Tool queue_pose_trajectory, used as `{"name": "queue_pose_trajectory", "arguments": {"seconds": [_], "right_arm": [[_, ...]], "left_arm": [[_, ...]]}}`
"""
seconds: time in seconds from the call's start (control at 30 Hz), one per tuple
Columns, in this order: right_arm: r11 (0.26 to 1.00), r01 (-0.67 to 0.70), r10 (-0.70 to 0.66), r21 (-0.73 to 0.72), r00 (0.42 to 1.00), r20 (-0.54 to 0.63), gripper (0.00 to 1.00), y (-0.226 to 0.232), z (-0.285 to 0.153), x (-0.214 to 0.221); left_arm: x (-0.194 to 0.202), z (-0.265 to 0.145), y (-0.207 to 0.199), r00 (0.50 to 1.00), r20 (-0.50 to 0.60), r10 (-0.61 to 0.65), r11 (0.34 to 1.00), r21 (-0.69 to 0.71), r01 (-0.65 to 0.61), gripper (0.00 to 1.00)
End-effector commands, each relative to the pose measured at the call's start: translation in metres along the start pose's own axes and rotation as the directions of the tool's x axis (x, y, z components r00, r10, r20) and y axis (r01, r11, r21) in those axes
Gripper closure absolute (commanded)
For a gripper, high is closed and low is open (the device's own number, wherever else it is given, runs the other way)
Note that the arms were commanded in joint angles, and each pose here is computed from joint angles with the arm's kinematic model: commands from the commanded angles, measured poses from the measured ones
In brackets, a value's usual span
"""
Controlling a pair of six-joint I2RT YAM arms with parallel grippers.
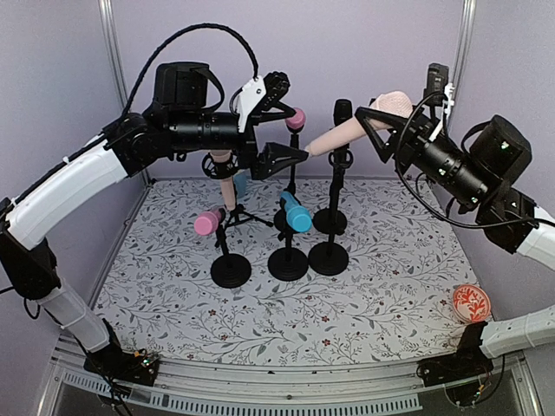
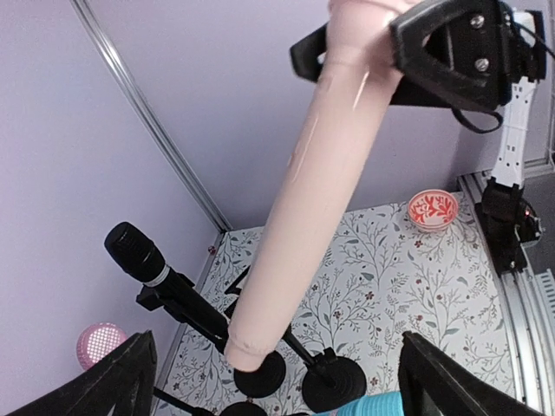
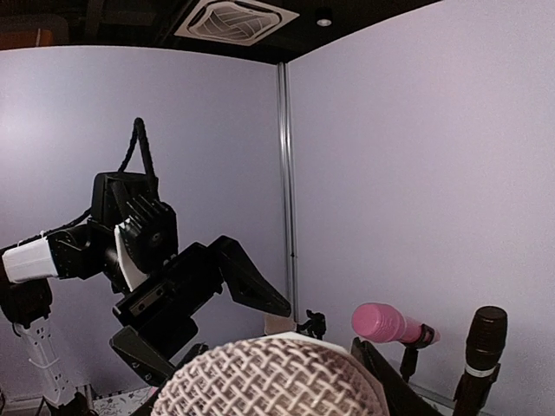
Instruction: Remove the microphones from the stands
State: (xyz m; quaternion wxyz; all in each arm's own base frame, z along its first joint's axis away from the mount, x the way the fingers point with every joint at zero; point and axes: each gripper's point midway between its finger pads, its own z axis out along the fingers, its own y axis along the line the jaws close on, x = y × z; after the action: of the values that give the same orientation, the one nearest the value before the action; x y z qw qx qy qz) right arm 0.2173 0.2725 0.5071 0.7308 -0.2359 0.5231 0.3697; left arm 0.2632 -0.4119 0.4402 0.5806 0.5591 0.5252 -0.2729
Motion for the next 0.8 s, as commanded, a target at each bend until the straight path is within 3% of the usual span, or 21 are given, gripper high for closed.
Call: {"name": "queue_pose_trajectory", "arguments": {"seconds": [0.0, 0.17, 0.53, 0.7, 0.77], "right_arm": [[0.984, -0.121, 0.123, -0.133, 0.992, 0.007, 1.0, 0.022, 0.023, -0.002], [0.959, -0.173, 0.178, -0.225, 0.984, 0.002, 1.0, 0.037, 0.046, 0.006], [0.926, -0.198, 0.217, -0.321, 0.976, 0.023, 1.0, 0.056, 0.064, 0.014], [0.924, -0.194, 0.209, -0.33, 0.978, 0.011, 1.0, 0.059, 0.065, 0.02], [0.925, -0.195, 0.209, -0.327, 0.978, 0.006, 1.0, 0.059, 0.066, 0.022]], "left_arm": [[0.003, -0.013, -0.018, 0.993, -0.017, 0.117, 0.991, 0.063, -0.116, 0.04], [0.006, -0.017, -0.025, 0.988, -0.045, 0.145, 0.987, 0.075, -0.142, 0.17], [0.017, -0.019, -0.018, 0.985, -0.106, 0.136, 0.991, 0.03, -0.134, 0.32], [0.013, -0.02, -0.01, 0.987, -0.106, 0.12, 0.993, 0.002, -0.121, 0.53], [0.009, -0.022, -0.009, 0.987, -0.097, 0.127, 0.992, -0.006, -0.128, 0.71]]}}
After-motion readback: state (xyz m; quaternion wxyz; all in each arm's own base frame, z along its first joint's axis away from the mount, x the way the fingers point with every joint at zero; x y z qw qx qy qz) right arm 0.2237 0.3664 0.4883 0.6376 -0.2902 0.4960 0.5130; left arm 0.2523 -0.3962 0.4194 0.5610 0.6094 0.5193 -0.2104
